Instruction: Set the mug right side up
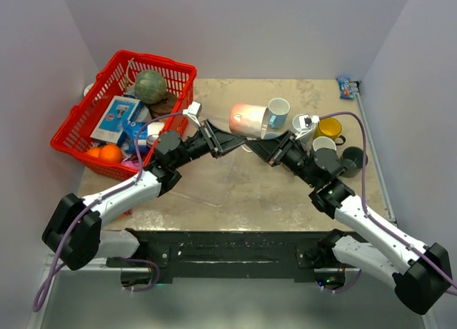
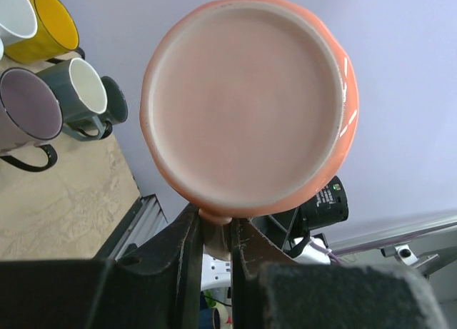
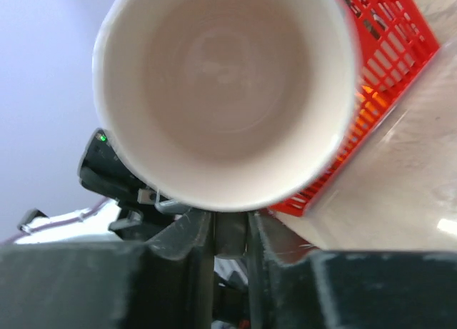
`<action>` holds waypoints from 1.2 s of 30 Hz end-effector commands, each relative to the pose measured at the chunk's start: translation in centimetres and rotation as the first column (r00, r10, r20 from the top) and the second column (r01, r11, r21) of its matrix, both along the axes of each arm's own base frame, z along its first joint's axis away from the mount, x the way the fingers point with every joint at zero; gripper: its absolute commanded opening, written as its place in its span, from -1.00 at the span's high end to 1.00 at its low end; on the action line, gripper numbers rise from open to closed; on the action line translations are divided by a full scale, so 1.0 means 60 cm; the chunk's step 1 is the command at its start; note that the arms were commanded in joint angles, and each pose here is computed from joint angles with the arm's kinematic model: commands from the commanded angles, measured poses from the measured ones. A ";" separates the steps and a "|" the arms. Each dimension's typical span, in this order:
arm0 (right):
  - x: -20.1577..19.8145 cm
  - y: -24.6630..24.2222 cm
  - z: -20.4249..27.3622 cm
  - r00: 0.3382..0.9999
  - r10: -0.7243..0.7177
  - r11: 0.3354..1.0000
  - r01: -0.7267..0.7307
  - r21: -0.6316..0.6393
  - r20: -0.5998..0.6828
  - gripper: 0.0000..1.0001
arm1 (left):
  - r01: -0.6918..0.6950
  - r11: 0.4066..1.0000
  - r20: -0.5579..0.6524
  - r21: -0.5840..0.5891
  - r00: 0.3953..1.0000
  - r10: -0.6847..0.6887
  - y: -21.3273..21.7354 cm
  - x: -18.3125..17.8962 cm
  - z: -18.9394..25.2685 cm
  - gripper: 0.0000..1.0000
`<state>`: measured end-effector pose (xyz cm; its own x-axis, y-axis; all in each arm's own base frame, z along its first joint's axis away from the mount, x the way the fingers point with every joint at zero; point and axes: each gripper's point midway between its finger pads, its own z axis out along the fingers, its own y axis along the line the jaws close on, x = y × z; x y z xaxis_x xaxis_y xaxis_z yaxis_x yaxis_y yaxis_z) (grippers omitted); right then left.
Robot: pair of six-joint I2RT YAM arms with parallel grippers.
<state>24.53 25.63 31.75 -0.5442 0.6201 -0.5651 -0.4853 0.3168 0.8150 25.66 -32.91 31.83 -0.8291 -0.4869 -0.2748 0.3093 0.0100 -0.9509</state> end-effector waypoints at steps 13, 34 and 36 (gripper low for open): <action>0.011 -0.031 0.049 0.991 -0.107 0.991 0.114 -0.075 0.083 1.00 | 0.072 0.994 0.307 -0.082 0.951 -0.044 0.010 -0.048 0.081 -0.53; -0.060 -0.144 -0.194 0.935 -0.228 0.682 -0.046 -0.730 -0.272 1.00 | -0.513 0.640 0.432 0.572 0.852 0.297 0.190 0.030 -0.019 -0.99; -0.065 -0.155 -0.211 0.926 -0.248 0.659 -0.054 -0.750 -0.285 1.00 | -0.533 0.605 0.439 0.592 0.842 0.313 0.203 0.034 -0.025 -0.99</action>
<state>21.17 17.28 18.28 -0.7503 0.1958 -0.6315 -0.1374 0.8881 0.4386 26.61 -23.70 31.10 -0.4769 -0.4054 -0.7798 0.4171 0.6766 -0.6068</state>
